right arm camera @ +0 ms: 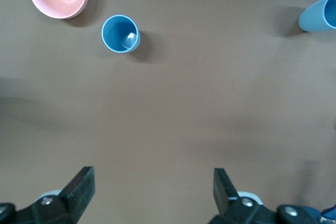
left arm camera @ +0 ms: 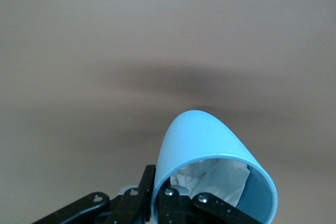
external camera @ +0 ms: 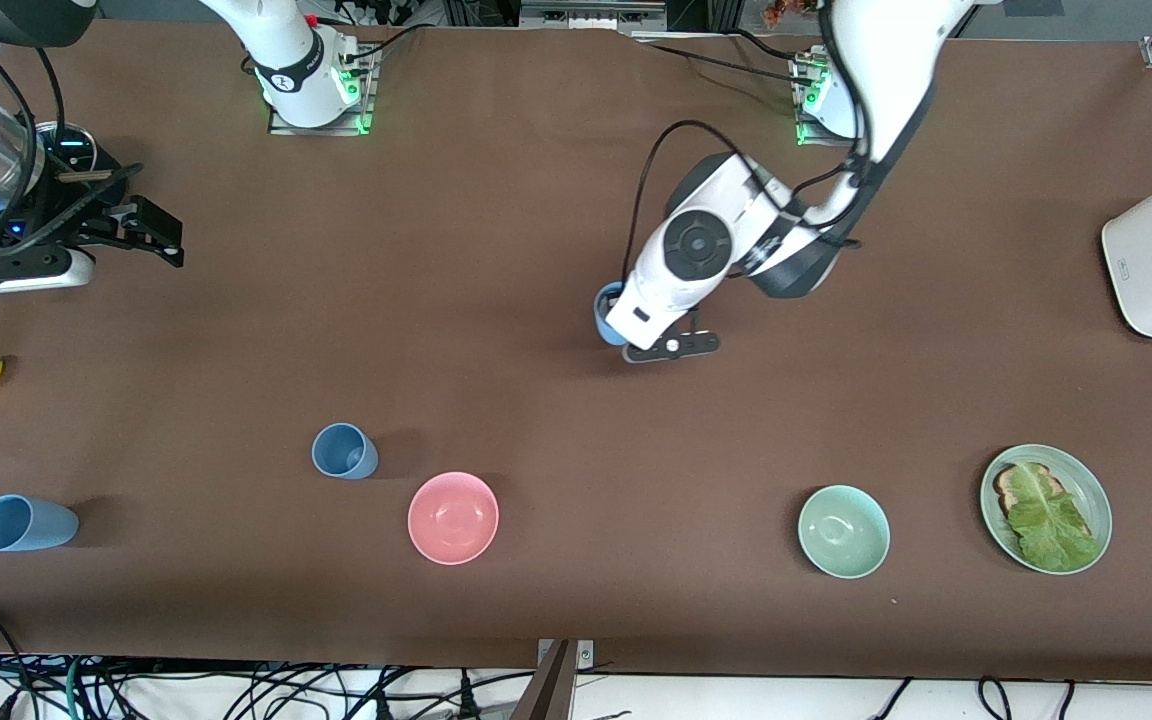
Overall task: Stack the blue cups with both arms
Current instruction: 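Carry the held blue cup to the table center and set it down, then open the left gripper and withdraw while the right gripper reaches the small cup, then grasp the small blue cup with the right gripper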
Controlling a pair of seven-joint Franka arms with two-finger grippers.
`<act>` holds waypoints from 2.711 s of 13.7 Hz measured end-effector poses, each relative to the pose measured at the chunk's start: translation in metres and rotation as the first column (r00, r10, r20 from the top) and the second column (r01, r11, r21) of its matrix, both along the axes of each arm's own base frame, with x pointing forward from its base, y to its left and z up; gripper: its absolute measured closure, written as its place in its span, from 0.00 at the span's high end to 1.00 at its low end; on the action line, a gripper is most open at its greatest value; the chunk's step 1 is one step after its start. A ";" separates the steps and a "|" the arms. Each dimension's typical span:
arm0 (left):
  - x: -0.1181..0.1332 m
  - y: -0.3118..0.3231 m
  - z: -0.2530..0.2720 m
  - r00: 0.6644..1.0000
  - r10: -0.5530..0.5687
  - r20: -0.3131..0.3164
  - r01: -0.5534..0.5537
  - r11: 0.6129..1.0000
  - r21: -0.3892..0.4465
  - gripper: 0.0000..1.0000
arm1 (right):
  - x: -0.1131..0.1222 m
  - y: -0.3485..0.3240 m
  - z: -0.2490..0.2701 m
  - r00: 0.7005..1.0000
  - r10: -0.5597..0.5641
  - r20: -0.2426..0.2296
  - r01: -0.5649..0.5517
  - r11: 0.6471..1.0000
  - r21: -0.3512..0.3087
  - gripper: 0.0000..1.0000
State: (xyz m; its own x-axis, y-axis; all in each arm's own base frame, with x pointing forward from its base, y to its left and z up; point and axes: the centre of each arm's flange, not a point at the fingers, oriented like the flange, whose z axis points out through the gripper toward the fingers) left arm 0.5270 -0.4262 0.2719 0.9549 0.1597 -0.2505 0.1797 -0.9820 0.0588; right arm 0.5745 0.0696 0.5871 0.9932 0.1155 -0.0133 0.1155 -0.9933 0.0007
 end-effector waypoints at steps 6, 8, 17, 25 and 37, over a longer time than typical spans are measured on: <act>0.011 -0.010 -0.024 0.999 0.028 0.016 -0.027 0.999 -0.032 0.23 | 0.034 0.015 -0.041 1.000 0.012 0.018 -0.013 1.000 0.019 1.00; 0.014 -0.011 -0.018 0.999 0.032 0.026 -0.031 0.999 -0.039 0.43 | 0.053 0.022 -0.048 0.999 0.019 0.027 -0.020 1.000 0.020 1.00; 0.020 0.055 0.148 0.999 -0.037 0.038 0.035 0.998 0.057 1.00 | 0.138 0.069 -0.179 0.996 0.063 0.063 -0.065 0.997 0.031 1.00; 0.079 0.307 0.241 0.972 -0.221 -0.081 0.222 0.975 -0.005 1.00 | 0.151 0.062 -0.252 0.998 0.050 0.025 -0.050 0.998 0.026 0.96; 0.032 0.377 0.295 0.957 -0.249 0.150 0.239 0.968 0.082 1.00 | 0.148 0.059 -0.314 0.999 0.043 -0.012 -0.043 0.999 0.022 0.68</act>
State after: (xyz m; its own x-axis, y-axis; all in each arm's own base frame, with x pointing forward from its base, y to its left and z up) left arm 0.5590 -0.0490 0.5673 0.9933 -0.0722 -0.0907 -0.0721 -0.9974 0.0046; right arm 0.7222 0.1289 0.2734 0.9871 0.1586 -0.0229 0.1581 -0.9872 -0.0227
